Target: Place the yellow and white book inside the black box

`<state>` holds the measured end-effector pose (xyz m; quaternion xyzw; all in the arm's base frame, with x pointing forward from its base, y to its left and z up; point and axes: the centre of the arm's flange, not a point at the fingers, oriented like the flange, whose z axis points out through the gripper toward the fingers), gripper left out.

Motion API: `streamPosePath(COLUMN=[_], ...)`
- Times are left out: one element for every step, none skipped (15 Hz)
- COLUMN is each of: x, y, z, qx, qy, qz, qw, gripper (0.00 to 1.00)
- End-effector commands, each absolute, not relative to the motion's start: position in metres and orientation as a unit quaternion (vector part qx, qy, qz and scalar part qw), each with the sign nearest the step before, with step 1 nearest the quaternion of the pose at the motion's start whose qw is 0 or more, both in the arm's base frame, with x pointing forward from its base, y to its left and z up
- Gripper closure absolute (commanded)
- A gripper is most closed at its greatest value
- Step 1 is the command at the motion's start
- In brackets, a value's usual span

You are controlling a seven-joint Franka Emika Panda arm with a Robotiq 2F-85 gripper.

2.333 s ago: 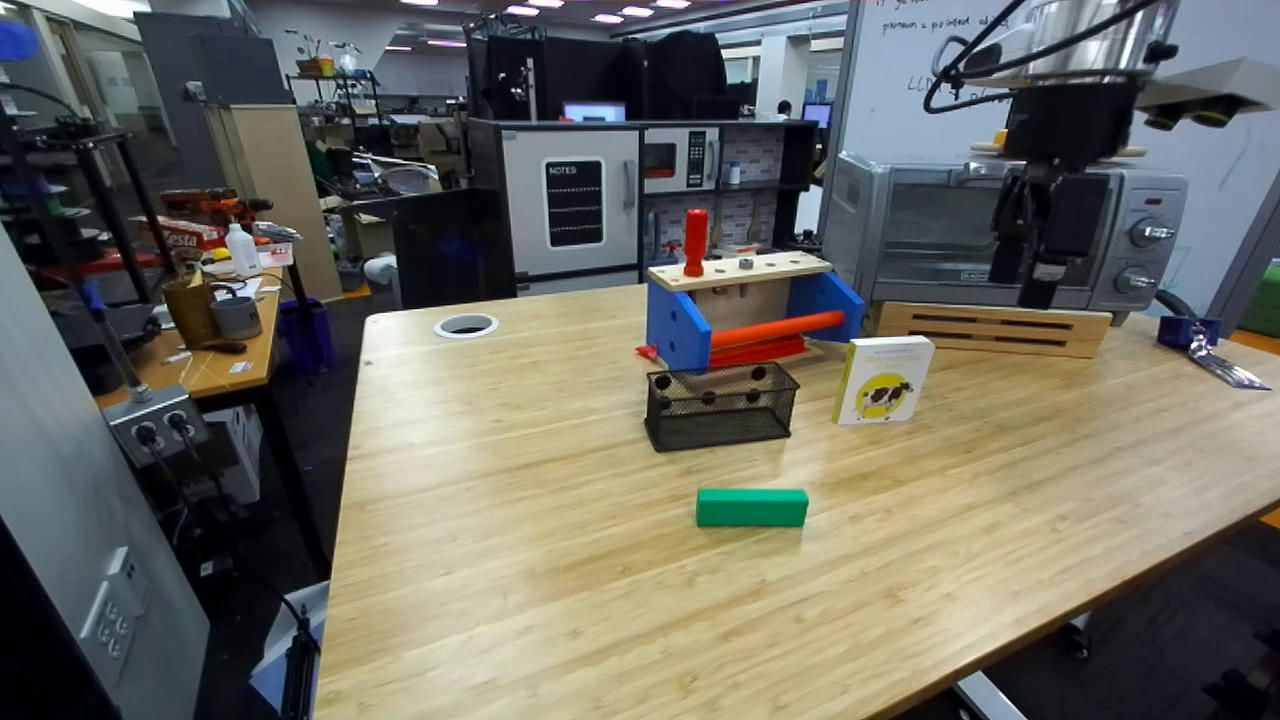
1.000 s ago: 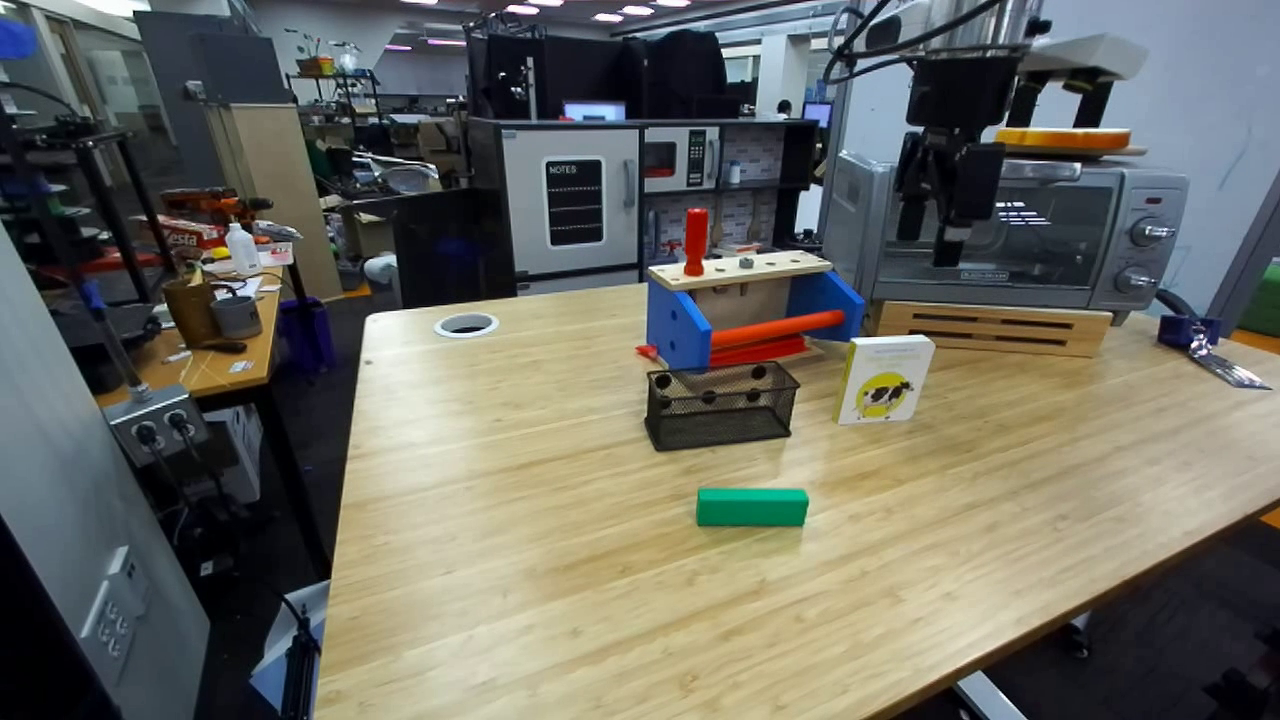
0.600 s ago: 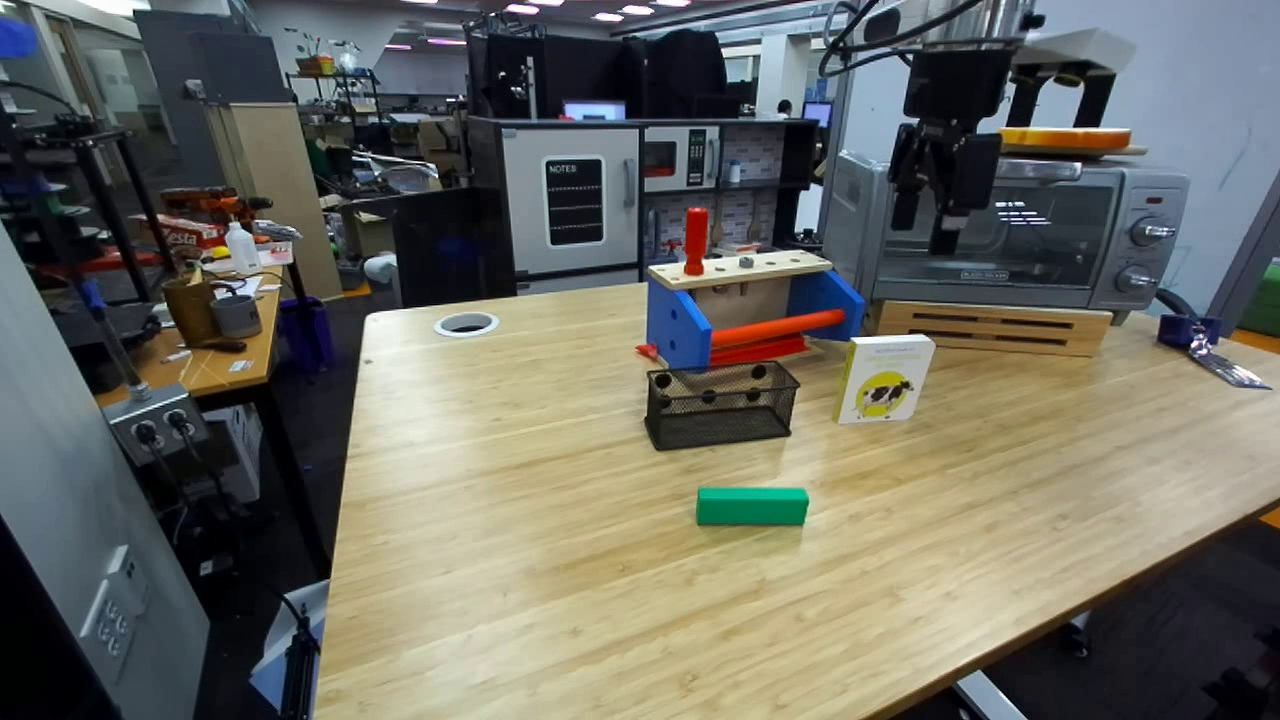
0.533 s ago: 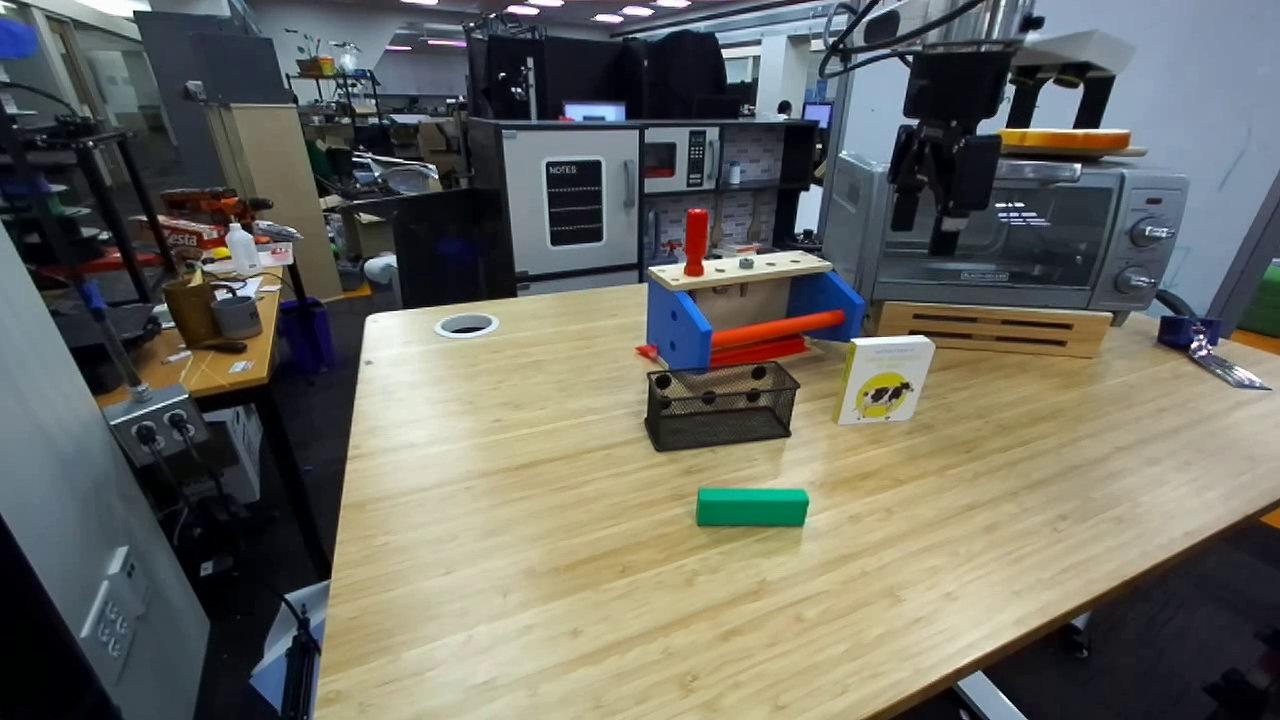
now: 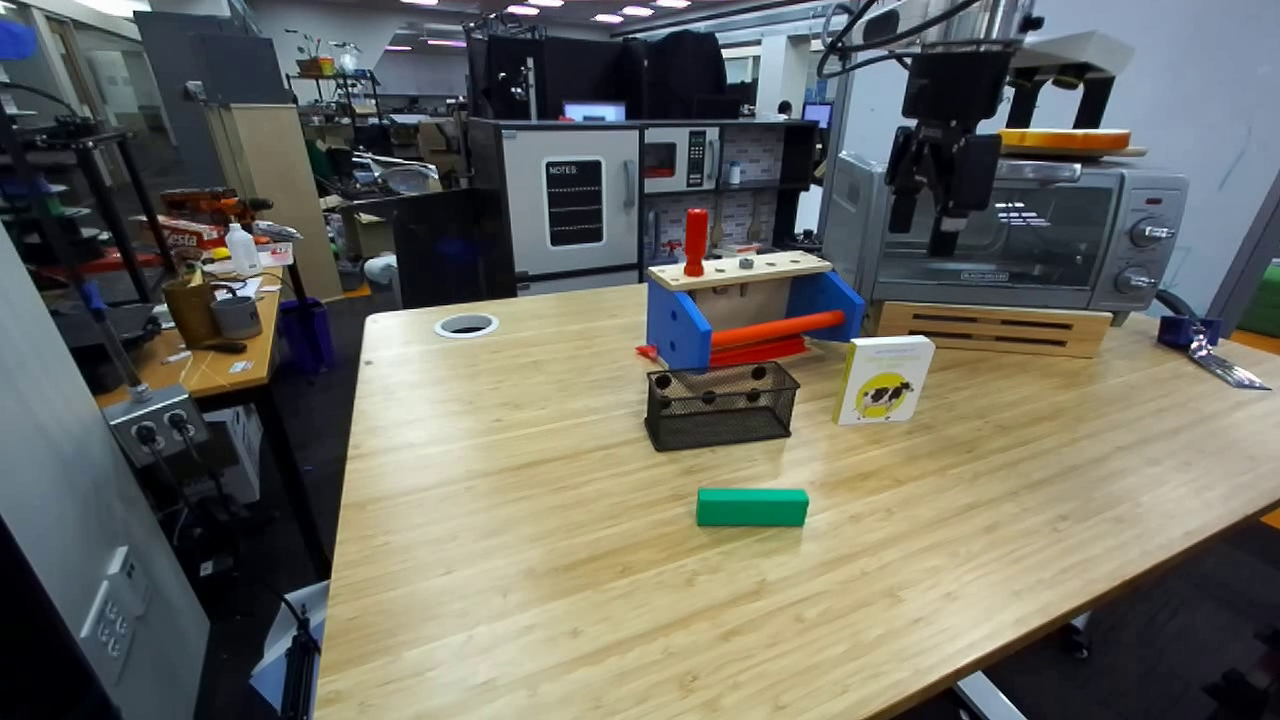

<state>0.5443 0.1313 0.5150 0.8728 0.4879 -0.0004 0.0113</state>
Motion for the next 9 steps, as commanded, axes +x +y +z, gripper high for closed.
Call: streamPosePath(x=[0.542, 0.541, 0.54, 0.539, 0.538, 0.538, 0.538, 0.537, 0.536], y=[0.129, 0.129, 0.13, 0.13, 0.129, 0.129, 0.128, 0.127, 0.127], z=[0.512, 0.51, 0.507, 0.504, 0.5, 0.497, 0.494, 0.492, 0.49], qx=[0.839, 0.827, 0.817, 0.809, 0.803, 0.8, 0.797, 0.794, 0.792], qy=[0.544, 0.562, 0.576, 0.587, 0.594, 0.598, 0.602, 0.606, 0.608], qz=[0.012, 0.01, 0.008, 0.005, 0.001, -0.002, -0.005, -0.006, -0.008], qw=[-0.022, -0.031, -0.034, -0.039, -0.044, -0.048, -0.051, -0.052, -0.053], gripper=[0.0, 0.0, 0.0, 0.0, 0.0, 0.0, 0.0, 0.0, 0.0])
